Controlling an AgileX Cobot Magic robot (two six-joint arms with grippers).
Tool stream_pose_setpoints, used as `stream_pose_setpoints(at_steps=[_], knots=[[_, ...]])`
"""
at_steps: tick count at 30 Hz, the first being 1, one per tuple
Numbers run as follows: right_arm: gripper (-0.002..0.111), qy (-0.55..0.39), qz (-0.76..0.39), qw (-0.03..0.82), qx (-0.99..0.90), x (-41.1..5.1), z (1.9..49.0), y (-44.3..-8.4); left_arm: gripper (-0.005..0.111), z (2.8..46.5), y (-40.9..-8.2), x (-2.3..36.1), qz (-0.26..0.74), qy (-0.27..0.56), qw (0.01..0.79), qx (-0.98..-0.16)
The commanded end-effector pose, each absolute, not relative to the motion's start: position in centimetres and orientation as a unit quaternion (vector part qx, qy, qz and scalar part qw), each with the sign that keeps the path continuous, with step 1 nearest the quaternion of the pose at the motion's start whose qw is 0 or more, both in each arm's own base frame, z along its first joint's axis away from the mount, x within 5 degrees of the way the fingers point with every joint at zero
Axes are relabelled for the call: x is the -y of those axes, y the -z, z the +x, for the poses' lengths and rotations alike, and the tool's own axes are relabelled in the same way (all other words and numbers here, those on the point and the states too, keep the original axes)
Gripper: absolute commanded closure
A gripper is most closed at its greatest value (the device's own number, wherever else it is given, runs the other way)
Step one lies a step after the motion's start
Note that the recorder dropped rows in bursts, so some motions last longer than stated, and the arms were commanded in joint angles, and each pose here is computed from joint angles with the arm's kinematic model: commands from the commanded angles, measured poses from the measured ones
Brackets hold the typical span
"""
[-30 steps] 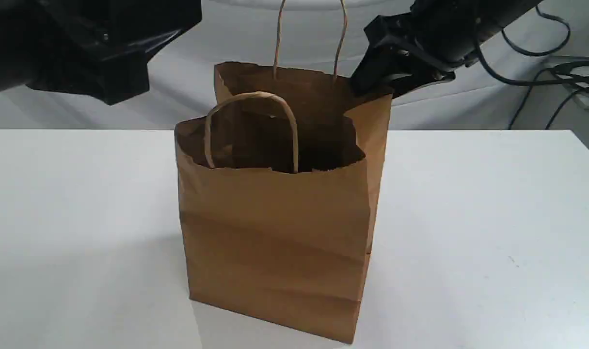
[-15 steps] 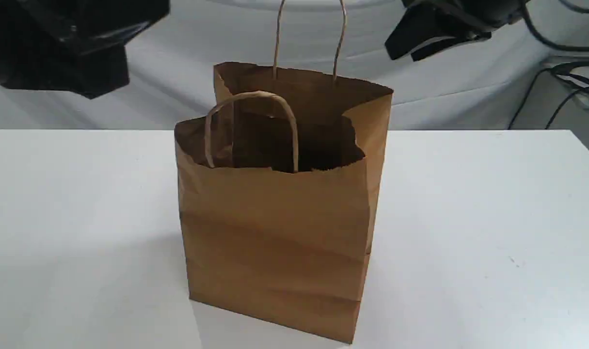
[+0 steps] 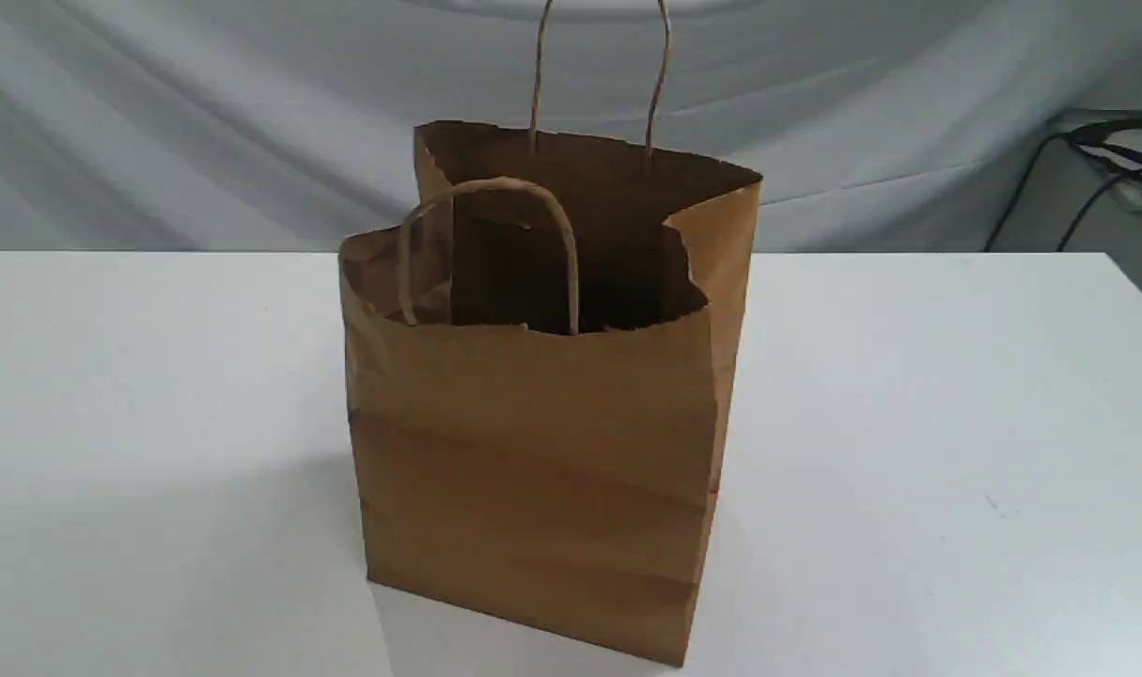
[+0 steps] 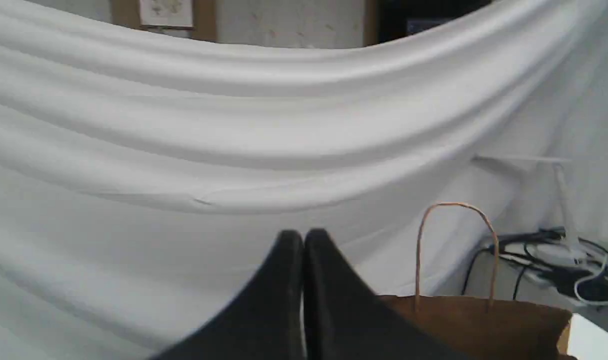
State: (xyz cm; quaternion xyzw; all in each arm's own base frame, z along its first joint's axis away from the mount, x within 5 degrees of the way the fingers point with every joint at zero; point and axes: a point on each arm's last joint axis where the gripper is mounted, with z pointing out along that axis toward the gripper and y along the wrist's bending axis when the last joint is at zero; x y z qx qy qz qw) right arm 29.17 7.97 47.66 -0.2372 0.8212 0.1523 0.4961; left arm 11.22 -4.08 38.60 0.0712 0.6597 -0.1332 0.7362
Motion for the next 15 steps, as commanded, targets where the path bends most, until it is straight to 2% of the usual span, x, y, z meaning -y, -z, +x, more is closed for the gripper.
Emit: stream_pose_setpoints(at_steps=[1, 8, 15], knots=[[0.108, -0.138, -0.221, 0.547, -0.795, -7.3, 27.5, -46.5, 0.107, 9.8, -37.4, 2.8, 0.041, 0.136, 0.74, -0.657], [0.108, -0.097, -0.21, 0.633, -0.738, -5.9, 22.7, -40.9, 0.107, 8.9, -34.6, 1.6, -0.008, 0.142, 0.739, -0.658], [0.108, -0.082, -0.178, 0.621, -0.759, -4.9, 20.0, -36.1, 0.107, 9.1, -33.8, 1.1, -0.043, 0.13, 0.741, -0.658]])
